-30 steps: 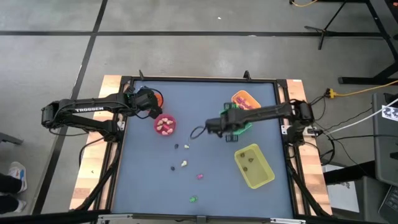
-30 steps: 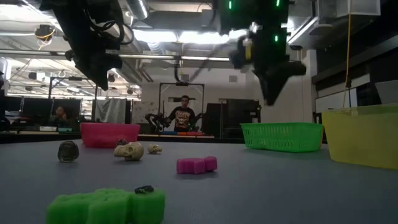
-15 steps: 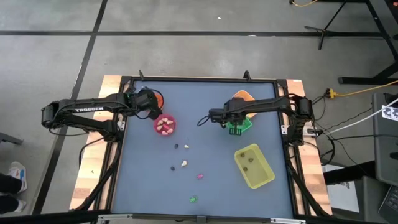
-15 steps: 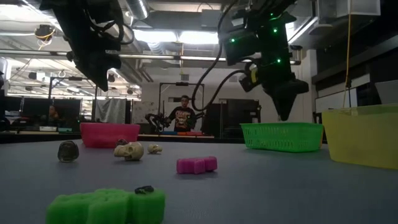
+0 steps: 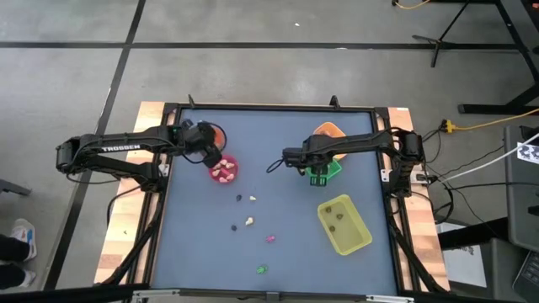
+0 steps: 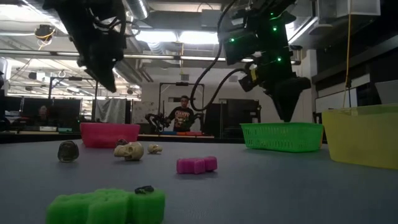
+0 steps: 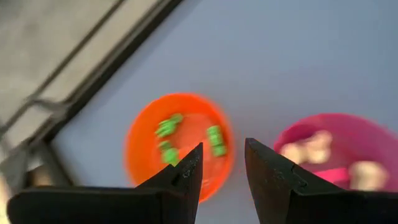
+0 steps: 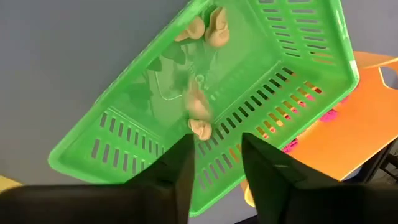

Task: Sort Halloween decoration
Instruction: Put the white skull toy into the green bin, then put the black skull toy into the light yellow bin

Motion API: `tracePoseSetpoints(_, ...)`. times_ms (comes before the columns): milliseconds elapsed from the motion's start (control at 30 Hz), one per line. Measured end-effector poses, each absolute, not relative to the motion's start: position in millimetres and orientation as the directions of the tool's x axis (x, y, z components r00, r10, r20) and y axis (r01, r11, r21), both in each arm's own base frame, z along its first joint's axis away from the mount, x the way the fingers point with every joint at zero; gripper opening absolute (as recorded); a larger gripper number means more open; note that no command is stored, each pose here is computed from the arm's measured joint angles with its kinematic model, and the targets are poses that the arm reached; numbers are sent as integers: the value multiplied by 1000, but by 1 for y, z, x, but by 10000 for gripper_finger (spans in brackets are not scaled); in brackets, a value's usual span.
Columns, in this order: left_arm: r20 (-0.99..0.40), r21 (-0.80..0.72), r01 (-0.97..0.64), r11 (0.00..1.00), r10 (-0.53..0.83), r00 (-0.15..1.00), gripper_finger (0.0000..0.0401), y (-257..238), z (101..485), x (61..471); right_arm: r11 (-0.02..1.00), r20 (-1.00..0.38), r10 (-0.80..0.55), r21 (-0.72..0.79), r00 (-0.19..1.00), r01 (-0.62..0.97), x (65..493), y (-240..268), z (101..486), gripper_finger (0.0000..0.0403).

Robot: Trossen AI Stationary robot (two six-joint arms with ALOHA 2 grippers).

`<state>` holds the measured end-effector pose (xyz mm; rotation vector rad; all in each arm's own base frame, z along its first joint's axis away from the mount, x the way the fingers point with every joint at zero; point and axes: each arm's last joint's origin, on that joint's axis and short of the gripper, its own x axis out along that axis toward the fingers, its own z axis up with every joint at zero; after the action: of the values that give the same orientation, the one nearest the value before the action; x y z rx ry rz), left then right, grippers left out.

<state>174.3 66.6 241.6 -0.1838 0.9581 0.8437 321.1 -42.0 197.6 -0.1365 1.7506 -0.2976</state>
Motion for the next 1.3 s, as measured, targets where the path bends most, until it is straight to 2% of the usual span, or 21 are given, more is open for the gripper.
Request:
tracePoseSetpoints(133,-786,89,-627,774,442,433,103,65,245,183,958,-947,-257,-276,-194,75,322,-42,197,163)
tracePoseSetpoints(300,-722,-164,-439,884,196,664,103,56,253,199,961,-954,-248,-264,-168,84,324,-42,197,193)
tracePoseSetpoints(433,-662,-241,-299,923,69,746,103,42,259,208,962,-958,-241,-257,-158,88,325,-42,197,203)
tracePoseSetpoints(867,-657,-222,-32,975,-125,744,103,-15,260,212,963,-959,-240,-255,-152,90,326,-42,197,205)
tracePoseSetpoints(1100,-687,-58,89,994,-105,719,103,-43,250,218,963,-959,-240,-255,-151,90,326,-42,197,205)
tracePoseSetpoints(1300,-730,-18,126,992,-99,676,103,-56,232,231,963,-959,-239,-254,-151,90,326,-42,197,205)
